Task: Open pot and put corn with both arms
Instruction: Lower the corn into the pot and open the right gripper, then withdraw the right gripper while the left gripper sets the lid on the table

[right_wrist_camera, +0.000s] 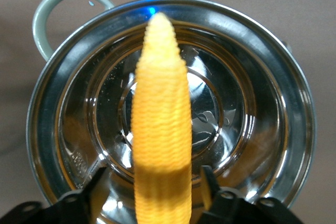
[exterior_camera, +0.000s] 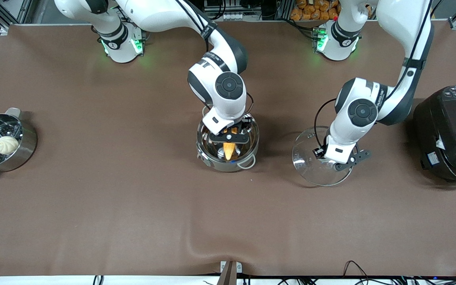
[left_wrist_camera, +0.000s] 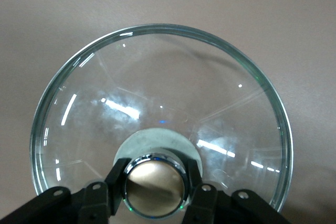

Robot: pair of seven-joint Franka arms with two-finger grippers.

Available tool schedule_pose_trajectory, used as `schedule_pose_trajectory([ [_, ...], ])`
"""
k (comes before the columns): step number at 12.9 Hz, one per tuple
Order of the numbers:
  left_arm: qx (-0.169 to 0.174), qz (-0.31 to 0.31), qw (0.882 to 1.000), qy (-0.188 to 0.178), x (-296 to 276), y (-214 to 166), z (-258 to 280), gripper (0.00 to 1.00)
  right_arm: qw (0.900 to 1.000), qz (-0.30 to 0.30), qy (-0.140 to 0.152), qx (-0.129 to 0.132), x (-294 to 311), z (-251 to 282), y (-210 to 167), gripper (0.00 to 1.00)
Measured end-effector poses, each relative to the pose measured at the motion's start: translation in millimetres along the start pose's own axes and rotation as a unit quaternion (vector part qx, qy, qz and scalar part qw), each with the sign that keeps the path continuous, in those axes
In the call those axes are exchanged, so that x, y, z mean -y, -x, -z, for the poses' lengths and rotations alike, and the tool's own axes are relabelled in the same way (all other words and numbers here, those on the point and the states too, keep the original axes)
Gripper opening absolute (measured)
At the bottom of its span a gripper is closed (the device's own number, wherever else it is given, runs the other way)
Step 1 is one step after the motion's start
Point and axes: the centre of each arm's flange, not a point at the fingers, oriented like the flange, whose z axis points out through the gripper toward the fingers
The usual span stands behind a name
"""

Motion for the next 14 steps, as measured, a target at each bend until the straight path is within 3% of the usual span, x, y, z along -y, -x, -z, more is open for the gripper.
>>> schedule_pose_trajectory([
  [1, 0.001, 0.000, 1.000, 0.001, -1, 0, -6, 0.50, 1.000, 0.000, -0.001, -0.001, 1, 2, 0, 0.98],
  [6, -0.009, 0.007, 1.000, 0.018, 0, -10, -26, 0.50, 0.999, -0.022, -0.017, -0.021, -23, 52, -23, 1.00],
  [11, -0.012, 0.005, 1.000, 0.027, -4, -10, -41, 0.50, 0.997, -0.079, -0.013, -0.005, -127, 157, -63, 1.00],
  [14, -0.011, 0.003, 0.999, 0.031, -9, -9, -52, 0.50, 0.997, -0.066, -0.027, -0.014, -235, 239, -93, 1.00],
])
